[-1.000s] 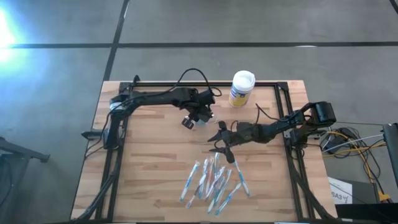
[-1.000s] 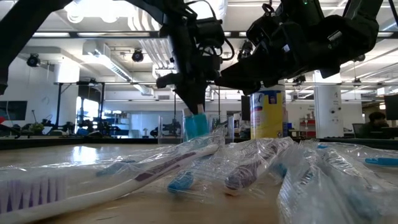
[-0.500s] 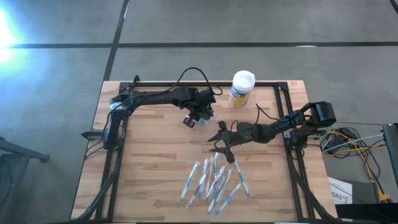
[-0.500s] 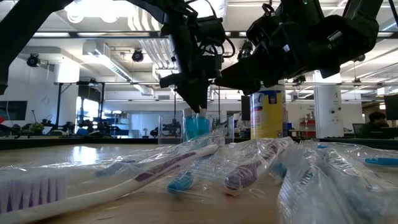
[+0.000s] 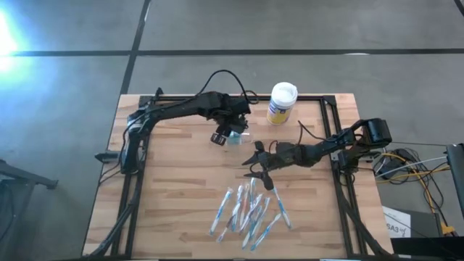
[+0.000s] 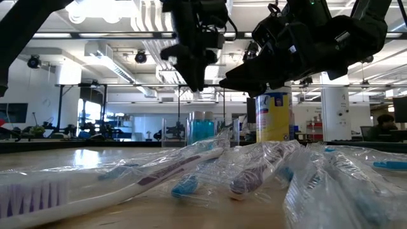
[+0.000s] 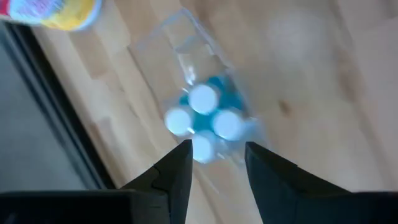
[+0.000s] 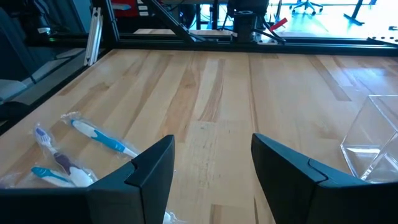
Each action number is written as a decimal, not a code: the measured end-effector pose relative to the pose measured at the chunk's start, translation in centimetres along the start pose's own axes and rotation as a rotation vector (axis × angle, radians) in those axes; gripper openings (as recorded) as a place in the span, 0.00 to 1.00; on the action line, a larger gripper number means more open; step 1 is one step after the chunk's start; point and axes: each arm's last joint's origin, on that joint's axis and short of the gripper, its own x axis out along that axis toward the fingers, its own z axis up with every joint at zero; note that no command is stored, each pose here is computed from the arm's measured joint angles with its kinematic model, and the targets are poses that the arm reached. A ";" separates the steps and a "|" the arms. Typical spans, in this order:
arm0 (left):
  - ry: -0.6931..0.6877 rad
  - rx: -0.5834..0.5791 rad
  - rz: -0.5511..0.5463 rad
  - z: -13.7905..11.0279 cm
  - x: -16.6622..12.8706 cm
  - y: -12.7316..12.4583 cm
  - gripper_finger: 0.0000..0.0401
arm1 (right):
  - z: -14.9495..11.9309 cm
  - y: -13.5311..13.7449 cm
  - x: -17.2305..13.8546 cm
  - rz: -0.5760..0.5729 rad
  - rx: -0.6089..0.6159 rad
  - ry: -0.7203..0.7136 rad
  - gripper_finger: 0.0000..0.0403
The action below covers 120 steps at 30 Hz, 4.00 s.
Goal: Pick & Place toothbrushing station
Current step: Put the blue toothbrush into the transparent organizer
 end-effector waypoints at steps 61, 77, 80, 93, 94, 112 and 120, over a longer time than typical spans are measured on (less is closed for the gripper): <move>-0.904 -0.500 -0.169 -6.4 0.0 -21.2 0.04 | 0.7 1.6 -11.1 0.042 -0.050 -0.443 0.02; -0.948 -0.668 -0.205 -6.4 -0.8 -20.8 0.05 | -1.9 1.8 -14.9 -0.054 -0.051 -0.406 0.02; -0.951 -0.692 -0.149 -6.0 -1.8 -20.4 0.02 | -1.9 1.8 -15.3 -0.053 -0.048 -0.404 0.02; -0.433 -1.010 0.033 1.5 -12.3 -22.6 0.01 | -1.6 2.1 -16.6 -0.035 -0.056 -0.425 0.02; -0.398 -1.022 0.010 2.3 -12.2 -23.1 0.01 | -1.6 2.1 -16.6 -0.026 -0.066 -0.426 0.02; -0.013 -1.053 -0.128 10.3 -0.1 -29.3 0.18 | -0.8 2.3 -16.5 0.022 -0.081 -0.397 0.02; 0.052 -1.223 -0.032 10.3 2.7 -28.3 0.40 | -1.2 2.2 -16.3 0.020 -0.100 -0.352 0.02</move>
